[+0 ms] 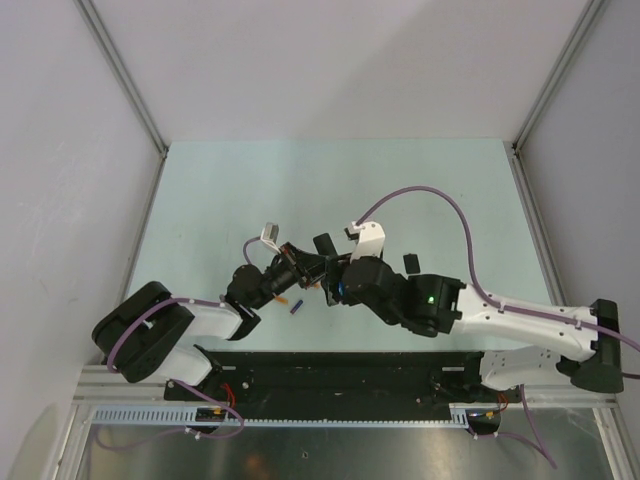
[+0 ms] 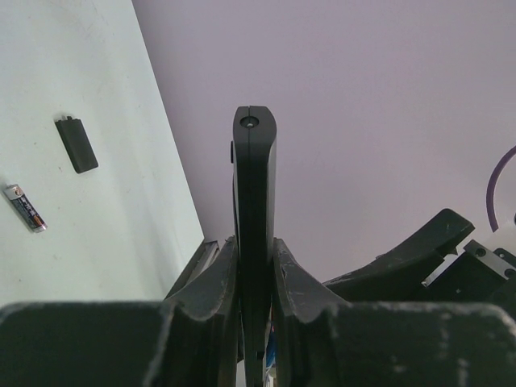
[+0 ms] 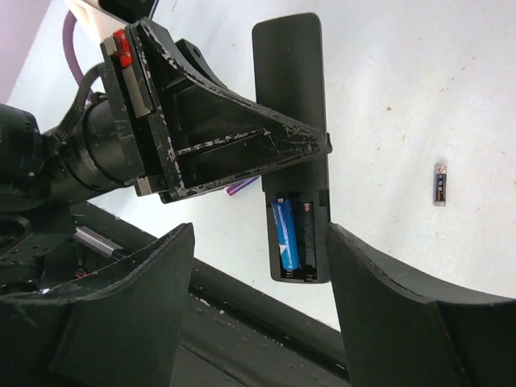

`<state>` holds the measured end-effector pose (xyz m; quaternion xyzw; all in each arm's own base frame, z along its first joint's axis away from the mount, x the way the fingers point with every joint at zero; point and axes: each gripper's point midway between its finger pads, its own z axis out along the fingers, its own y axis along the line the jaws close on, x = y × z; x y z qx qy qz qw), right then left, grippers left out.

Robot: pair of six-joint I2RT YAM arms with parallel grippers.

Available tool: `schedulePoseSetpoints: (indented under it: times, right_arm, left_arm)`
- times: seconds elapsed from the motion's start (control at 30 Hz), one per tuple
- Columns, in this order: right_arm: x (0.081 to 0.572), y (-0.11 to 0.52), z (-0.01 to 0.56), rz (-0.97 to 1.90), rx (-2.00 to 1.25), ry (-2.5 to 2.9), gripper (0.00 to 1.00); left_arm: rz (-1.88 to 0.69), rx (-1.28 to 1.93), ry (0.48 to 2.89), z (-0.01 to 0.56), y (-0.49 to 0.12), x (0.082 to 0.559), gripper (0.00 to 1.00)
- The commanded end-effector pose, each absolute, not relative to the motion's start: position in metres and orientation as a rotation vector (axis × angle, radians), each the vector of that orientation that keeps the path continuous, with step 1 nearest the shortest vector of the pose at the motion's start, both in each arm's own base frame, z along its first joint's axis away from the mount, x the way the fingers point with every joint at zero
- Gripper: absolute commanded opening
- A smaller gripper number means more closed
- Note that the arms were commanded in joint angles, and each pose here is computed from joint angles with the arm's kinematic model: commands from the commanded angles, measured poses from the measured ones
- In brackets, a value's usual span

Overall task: Load the batteries into the remote control
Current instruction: Load the battery into the remote control.

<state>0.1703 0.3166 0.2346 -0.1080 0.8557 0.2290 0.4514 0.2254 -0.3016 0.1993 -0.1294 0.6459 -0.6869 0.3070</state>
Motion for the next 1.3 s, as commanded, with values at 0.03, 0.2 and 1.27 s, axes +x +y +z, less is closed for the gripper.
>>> schedulePoseSetpoints:
  times: [0.03, 0.2, 1.27]
  right_arm:
    - [0.175, 0.303, 0.283, 0.632, -0.190, 2.026, 0.72]
    - [0.182, 0.282, 0.285, 0.656, -0.057, 2.042, 0.75]
    - [0.187, 0.316, 0.231, 1.310, 0.242, 2.374, 0.92]
  left_arm:
    - [-1.928, -0.243, 1.443, 0.256, -0.293, 0.217, 0.00]
    - [-1.924, -0.251, 1.419, 0.260, -0.290, 0.218, 0.00]
    - [-1.762, -0.272, 1.254, 0.285, -0.267, 0.233, 0.00]
